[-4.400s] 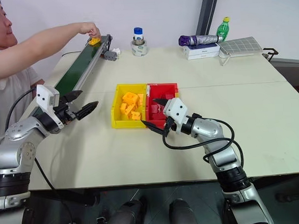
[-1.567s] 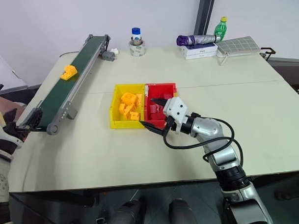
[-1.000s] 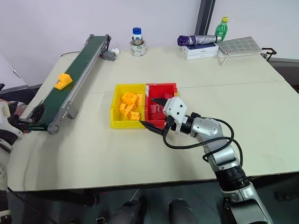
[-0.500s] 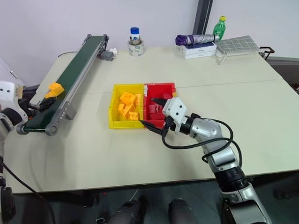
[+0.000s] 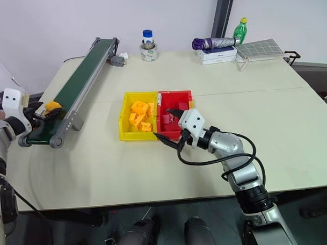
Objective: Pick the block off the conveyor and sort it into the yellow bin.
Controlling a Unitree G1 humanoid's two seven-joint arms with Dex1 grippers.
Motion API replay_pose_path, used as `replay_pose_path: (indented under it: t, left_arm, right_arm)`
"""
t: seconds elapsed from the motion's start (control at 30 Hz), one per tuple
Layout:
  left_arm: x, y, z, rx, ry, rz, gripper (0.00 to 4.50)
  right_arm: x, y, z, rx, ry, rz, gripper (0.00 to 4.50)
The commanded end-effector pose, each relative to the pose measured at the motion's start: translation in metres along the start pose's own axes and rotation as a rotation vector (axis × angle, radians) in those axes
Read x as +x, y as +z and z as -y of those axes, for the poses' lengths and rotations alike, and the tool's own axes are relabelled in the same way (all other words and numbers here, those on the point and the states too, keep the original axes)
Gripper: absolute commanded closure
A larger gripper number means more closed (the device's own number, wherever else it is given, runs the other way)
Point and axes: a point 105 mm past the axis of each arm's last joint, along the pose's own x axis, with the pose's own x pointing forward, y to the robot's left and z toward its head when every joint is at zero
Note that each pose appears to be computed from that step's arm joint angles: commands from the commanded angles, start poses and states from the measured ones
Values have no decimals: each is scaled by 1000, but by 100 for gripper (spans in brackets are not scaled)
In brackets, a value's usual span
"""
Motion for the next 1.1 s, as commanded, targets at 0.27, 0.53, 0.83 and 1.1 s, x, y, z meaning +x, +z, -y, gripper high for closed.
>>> replay_pose_path:
  t: [0.27, 0.53, 0.83, 1.1]
  left_arm:
    - [-3, 2, 0, -1, 5, 12, 312]
    - [-8, 67, 41, -71, -180, 291, 312]
    - [27, 99, 151, -149, -390, 349, 312]
    - [61, 85, 220, -173, -457, 309, 312]
  right_arm:
    - [-3, 15, 6, -45, -13, 39, 0]
    - [-1, 15, 4, -46, -3, 41, 0]
    - [0, 16, 5, -52, 0, 41, 0]
    - [-6, 17, 6, -60, -26, 30, 0]
